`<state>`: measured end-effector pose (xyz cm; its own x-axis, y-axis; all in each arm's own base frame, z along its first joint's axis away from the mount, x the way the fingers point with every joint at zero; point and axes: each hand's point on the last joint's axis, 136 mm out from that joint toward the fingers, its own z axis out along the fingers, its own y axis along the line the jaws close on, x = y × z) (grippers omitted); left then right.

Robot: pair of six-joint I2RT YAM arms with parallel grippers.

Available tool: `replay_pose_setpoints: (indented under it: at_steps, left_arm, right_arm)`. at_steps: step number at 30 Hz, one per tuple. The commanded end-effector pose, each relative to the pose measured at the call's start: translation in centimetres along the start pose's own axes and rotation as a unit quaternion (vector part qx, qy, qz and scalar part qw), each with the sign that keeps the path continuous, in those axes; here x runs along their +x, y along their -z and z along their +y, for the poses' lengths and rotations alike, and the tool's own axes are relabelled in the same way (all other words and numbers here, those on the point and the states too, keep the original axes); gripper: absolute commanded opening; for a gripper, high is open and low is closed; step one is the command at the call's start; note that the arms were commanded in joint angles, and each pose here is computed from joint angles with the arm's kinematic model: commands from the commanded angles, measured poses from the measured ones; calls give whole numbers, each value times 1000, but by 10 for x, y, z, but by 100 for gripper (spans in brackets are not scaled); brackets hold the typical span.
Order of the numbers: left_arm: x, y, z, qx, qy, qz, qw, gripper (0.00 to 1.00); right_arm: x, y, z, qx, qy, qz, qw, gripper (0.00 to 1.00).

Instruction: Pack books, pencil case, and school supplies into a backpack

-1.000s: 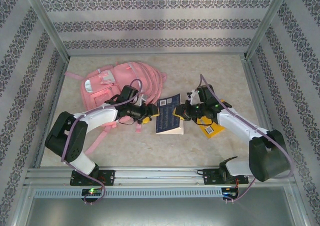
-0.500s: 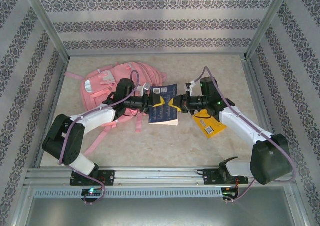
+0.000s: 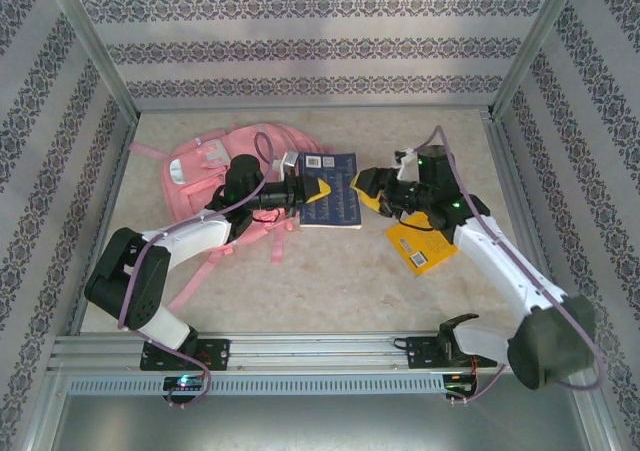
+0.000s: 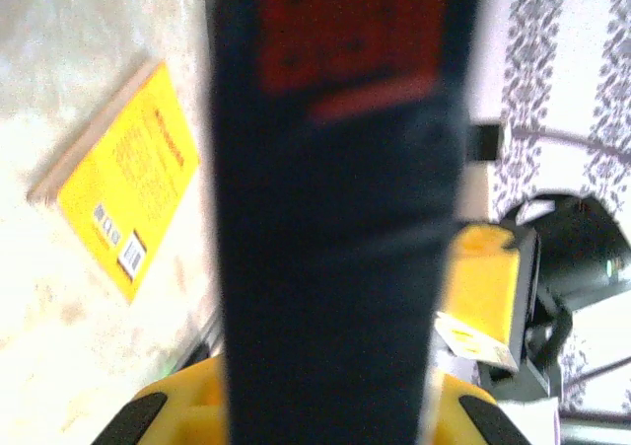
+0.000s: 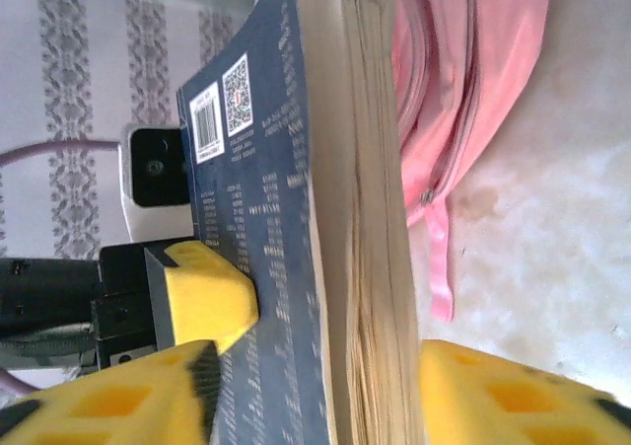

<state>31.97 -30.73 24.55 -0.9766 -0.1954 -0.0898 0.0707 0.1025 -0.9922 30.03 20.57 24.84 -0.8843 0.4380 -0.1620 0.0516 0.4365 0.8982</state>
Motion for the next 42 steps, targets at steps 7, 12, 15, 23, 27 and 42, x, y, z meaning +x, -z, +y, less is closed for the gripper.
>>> replay_pose_setpoints:
  at_steps: [7,12,15,23,27,42]
  left_arm:
    - [-77,26,-118,69,-94,-232,966,0]
    - [-91,21,-143,97,-90,-258,957,0]
    - [-92,16,-150,101,-92,-260,956,0]
    - [-86,7,-153,100,-92,-252,958,0]
    - [-82,3,-150,96,-89,-249,959,0]
    - [-78,-3,-126,57,-70,-247,965,3]
  right_arm:
    - [-32,12,55,-122,-61,-148,979,80]
    - [-31,6,95,-174,-30,-163,971,81]
    - [-35,11,112,-202,-2,-209,957,80]
    - [-57,0,123,-214,-12,-238,948,65]
    - [-65,-3,130,-220,-17,-244,944,50]
    - [-72,-7,131,-217,-23,-249,944,0]
